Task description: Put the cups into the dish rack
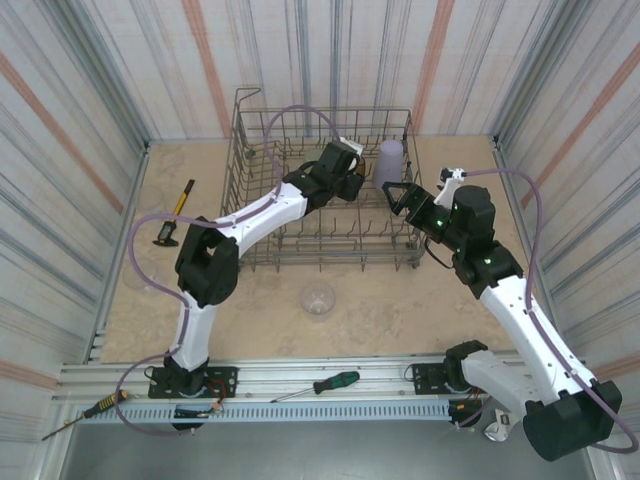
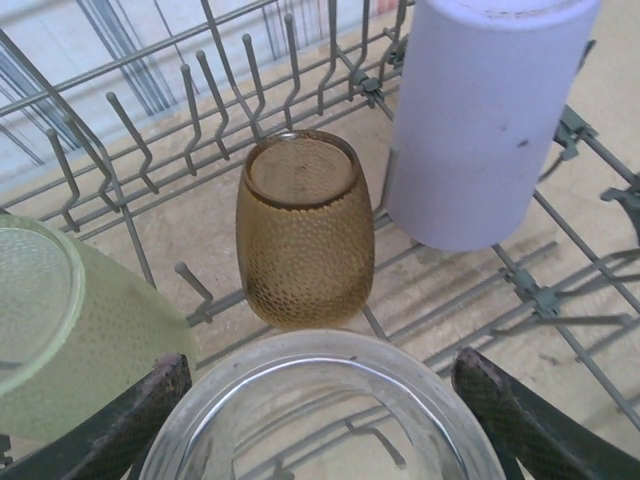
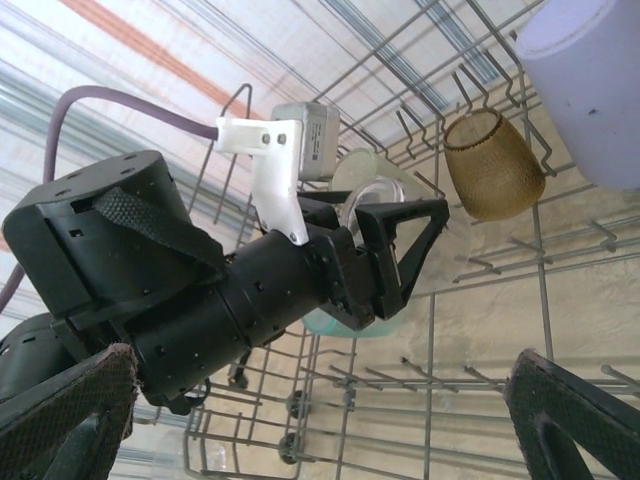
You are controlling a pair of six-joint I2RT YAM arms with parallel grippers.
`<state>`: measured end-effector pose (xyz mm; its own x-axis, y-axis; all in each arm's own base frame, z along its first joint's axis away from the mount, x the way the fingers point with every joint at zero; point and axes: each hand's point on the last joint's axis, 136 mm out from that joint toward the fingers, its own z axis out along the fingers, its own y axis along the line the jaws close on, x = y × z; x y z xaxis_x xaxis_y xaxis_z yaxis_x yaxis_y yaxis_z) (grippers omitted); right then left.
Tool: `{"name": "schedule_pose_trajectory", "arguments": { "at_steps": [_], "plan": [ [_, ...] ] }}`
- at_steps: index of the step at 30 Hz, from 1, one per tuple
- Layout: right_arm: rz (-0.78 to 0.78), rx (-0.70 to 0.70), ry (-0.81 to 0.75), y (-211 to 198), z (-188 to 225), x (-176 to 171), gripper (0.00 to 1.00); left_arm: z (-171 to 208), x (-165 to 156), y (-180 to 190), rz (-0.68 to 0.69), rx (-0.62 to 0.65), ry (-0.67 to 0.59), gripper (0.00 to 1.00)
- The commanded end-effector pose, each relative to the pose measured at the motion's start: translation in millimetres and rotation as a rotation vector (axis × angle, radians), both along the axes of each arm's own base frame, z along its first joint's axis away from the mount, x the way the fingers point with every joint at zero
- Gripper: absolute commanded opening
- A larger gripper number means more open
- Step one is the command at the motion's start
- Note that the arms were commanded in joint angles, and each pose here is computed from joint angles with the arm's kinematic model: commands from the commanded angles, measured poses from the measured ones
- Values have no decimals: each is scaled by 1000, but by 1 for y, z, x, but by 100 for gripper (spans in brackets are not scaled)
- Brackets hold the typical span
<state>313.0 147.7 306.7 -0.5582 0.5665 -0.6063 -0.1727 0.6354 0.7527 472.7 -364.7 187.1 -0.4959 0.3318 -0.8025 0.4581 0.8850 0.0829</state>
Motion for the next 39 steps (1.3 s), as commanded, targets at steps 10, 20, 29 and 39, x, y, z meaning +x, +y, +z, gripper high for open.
{"name": "schedule_pose_trajectory", "arguments": {
  "at_steps": [10, 20, 29, 39],
  "plan": [
    [-18, -1, -24, -1, 9, 11, 99, -45, 16, 1, 43, 75, -8, 0],
    [-25, -16, 0, -4, 5, 7, 99, -53, 20, 3, 77, 81, -6, 40],
    [-16, -37, -16, -8, 6, -8, 99, -40, 18, -4, 78, 17, 23, 87],
    [-5, -51, -2, -9, 1, -12, 99, -3, 11, -3, 58, -24, 5, 99]
  ]
}}
